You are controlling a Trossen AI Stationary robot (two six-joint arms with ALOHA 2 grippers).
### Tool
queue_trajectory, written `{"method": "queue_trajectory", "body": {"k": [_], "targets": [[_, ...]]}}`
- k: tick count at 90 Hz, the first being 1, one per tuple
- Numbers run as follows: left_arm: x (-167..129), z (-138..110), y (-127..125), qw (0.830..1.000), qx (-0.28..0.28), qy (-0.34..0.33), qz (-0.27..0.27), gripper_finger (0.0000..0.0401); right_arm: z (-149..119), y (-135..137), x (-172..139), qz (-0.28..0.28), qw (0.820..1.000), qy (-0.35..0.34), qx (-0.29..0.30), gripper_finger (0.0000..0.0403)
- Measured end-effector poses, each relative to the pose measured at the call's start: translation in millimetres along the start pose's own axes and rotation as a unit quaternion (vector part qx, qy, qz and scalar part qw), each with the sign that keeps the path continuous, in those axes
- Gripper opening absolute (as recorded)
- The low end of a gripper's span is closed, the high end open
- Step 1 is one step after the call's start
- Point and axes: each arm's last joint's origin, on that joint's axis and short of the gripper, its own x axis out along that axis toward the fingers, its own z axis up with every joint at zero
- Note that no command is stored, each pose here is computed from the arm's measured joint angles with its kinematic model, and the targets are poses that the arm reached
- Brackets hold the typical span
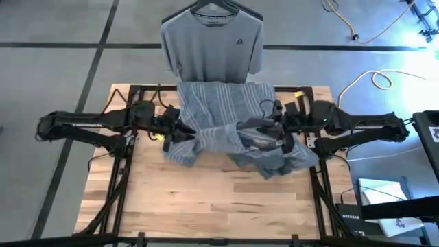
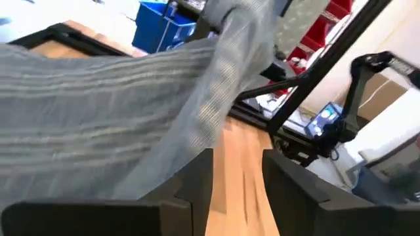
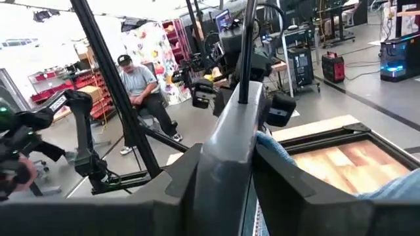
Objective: Unhang clothes
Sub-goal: Remove the polo shirt from the hanger
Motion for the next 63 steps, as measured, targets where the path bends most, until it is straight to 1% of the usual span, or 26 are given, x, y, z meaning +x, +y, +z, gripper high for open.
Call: {"method": "queue_trajectory", "body": {"k": [16, 24, 34, 41, 51, 57, 63], "targets": [[4.0, -2.7, 2.1, 1.0, 0.008, 0.012, 0.007, 0.0113, 17.6, 5.8, -5.1, -0.002, 1.0, 0.015, -0.025, 0.0106], [8.4, -6.0, 5.2, 0.999, -0.005, 0.023, 0.022, 0.0114, 24.3, 7.8, -6.1, -0.001, 0.999, 0.014, -0.034, 0.0106], [7.8, 0.5, 4.4, 1.0, -0.013, -0.007, 0.011, 0.0121, 30.7, 9.4, -8.6, -0.01, 0.999, 0.01, -0.038, 0.0106], [7.9, 1.0, 3.9, 1.0, -0.012, -0.01, 0.01, 0.0142, 34.6, 10.3, -9.8, -0.015, 0.999, 0.002, -0.045, 0.0106], [11.7, -0.4, 6.2, 1.0, -0.01, -0.009, 0.025, 0.0187, 36.7, 10.8, -10.5, -0.017, 0.998, -0.002, -0.053, 0.0106], [15.2, -0.8, 7.6, 0.999, 0.002, -0.01, 0.033, 0.0215, 36.1, 10.2, -10.5, -0.025, 0.998, 0.001, -0.057, 0.0106], [16.8, 1.0, 8.8, 0.998, 0.016, -0.028, 0.054, 0.0239, 35.3, 9.4, -8.6, -0.031, 0.998, 0.003, -0.057, 0.0106]]}}
